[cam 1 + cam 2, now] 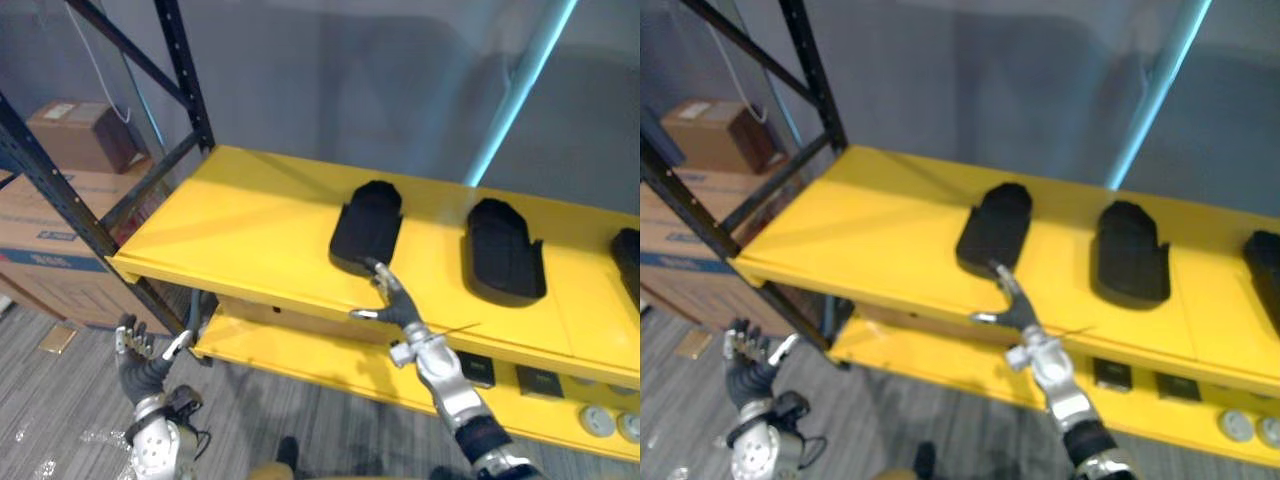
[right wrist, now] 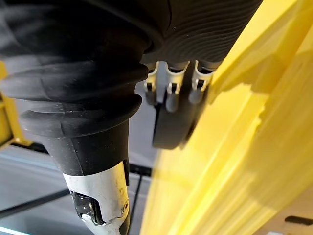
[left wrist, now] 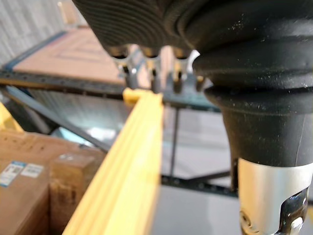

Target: Walk over and take plastic housings, then place them on the shelf

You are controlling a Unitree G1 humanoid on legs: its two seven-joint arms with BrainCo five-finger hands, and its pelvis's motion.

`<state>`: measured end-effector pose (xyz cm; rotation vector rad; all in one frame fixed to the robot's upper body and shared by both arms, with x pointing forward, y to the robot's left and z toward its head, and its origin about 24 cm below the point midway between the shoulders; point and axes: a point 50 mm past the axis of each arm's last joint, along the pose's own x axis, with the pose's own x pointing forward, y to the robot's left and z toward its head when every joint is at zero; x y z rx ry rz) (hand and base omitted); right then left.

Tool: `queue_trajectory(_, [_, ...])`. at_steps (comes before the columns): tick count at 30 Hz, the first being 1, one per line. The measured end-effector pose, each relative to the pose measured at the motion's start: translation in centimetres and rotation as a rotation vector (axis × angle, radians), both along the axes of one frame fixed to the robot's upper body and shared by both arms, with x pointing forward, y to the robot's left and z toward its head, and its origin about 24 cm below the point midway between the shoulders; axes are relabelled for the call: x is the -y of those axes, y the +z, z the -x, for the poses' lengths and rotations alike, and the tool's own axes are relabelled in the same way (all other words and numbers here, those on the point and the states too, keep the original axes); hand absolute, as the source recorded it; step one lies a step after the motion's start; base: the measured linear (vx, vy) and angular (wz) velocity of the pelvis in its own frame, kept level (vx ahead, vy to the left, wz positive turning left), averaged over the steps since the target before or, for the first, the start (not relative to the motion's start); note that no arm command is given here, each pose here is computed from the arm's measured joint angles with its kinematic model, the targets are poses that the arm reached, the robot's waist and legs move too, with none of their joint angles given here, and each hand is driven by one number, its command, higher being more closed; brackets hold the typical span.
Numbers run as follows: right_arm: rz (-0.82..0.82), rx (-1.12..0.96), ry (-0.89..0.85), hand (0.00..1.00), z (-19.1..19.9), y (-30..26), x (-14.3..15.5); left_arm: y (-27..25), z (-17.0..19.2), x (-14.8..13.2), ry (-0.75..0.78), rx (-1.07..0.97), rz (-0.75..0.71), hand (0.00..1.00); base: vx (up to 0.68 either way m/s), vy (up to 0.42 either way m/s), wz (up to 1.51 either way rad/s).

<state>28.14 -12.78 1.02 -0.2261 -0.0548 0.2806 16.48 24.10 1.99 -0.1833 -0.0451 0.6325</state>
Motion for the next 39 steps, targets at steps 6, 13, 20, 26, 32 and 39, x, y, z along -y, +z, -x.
queue_trajectory(6, [0.019, -0.024, -0.026, 0.0, -0.5, -0.5, 0.4, -0.2, -0.7, 0.8, -0.039, 0.003, 0.01, 0.0, 0.0, 0.0, 0.0])
queue_trajectory(13, [0.028, -0.019, -0.065, 0.0, -1.2, -0.3, 0.6, -0.4, -0.8, 0.8, -0.039, -0.007, 0.013, 0.0, 0.0, 0.0, 0.0])
queue_trajectory(20, [0.03, -0.01, -0.111, 0.0, -1.6, -0.2, 0.7, -0.2, -1.1, 0.8, -0.041, 0.004, 0.014, 0.0, 0.0, 0.0, 0.0])
queue_trajectory(26, [0.037, -0.01, -0.155, 0.0, -1.8, -0.3, 0.8, -0.2, -1.1, 0.8, -0.039, 0.007, 0.014, 0.0, 0.0, 0.0, 0.0])
queue_trajectory(32, [0.064, 0.012, -0.207, 0.0, -2.0, -0.1, 1.0, -0.2, -1.1, 0.8, -0.034, 0.009, 0.016, 0.0, 0.0, 0.0, 0.01])
queue_trajectory(39, [0.087, 0.053, -0.281, 0.0, -2.4, 0.4, 1.1, 0.1, -1.5, 0.9, -0.037, 0.024, 0.016, 0.0, 0.0, 0.0, 0.02])
